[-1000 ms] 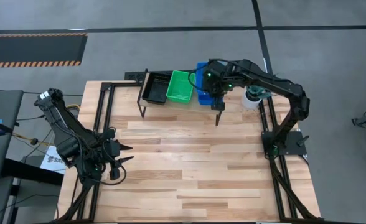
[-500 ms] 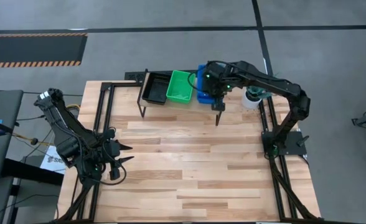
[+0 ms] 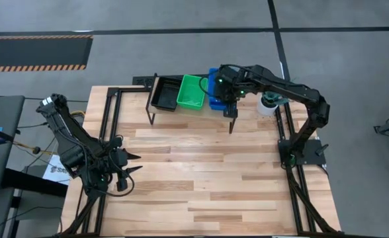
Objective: Stack baskets on shelf by color
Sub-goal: Stack the blue bin on the blue bin on the shelf
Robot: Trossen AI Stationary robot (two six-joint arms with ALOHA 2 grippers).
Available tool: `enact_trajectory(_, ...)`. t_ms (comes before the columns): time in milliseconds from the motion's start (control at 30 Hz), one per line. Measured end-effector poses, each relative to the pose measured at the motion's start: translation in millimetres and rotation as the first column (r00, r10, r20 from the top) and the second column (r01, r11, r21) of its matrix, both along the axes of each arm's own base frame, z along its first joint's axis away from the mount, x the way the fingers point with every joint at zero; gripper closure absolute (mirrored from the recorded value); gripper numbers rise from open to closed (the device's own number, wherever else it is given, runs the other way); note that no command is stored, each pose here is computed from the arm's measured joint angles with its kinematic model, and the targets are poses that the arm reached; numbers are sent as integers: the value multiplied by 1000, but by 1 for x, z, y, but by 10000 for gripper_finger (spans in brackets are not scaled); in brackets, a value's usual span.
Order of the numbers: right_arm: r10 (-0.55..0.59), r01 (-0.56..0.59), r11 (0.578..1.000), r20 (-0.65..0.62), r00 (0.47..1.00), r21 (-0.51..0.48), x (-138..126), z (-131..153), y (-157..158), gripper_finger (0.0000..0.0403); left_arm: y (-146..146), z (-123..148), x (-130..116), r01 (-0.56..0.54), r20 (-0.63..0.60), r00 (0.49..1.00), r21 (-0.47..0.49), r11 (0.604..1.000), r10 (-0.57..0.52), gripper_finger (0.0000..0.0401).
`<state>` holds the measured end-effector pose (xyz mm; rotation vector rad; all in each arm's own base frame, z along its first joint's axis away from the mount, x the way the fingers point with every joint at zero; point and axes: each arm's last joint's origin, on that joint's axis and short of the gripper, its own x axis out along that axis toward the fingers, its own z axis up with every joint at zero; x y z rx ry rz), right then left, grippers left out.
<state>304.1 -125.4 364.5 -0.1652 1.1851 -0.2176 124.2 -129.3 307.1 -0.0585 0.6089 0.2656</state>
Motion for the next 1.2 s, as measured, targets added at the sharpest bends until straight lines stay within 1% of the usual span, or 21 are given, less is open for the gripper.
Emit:
enact_trajectory(667, -46, 46, 999, 19, 999, 18, 1, 0, -1, 381, 0, 0, 0, 7, -6, 1000, 5, 1000, -7, 248)
enact_trajectory(833, -76, 75, 997, 18, 997, 30, 0, 0, -2, 373, 0, 0, 0, 15, -9, 1000, 15, 1000, -15, 248)
enact_trajectory(1033, -143, 145, 988, -25, 989, 59, -9, -3, -9, 361, 0, 0, 0, 14, -6, 1000, 21, 1000, -14, 248)
enact_trajectory(1200, -163, 164, 985, -13, 987, 56, -10, -2, -15, 344, 0, 0, 0, 14, -5, 1000, 21, 1000, -14, 248)
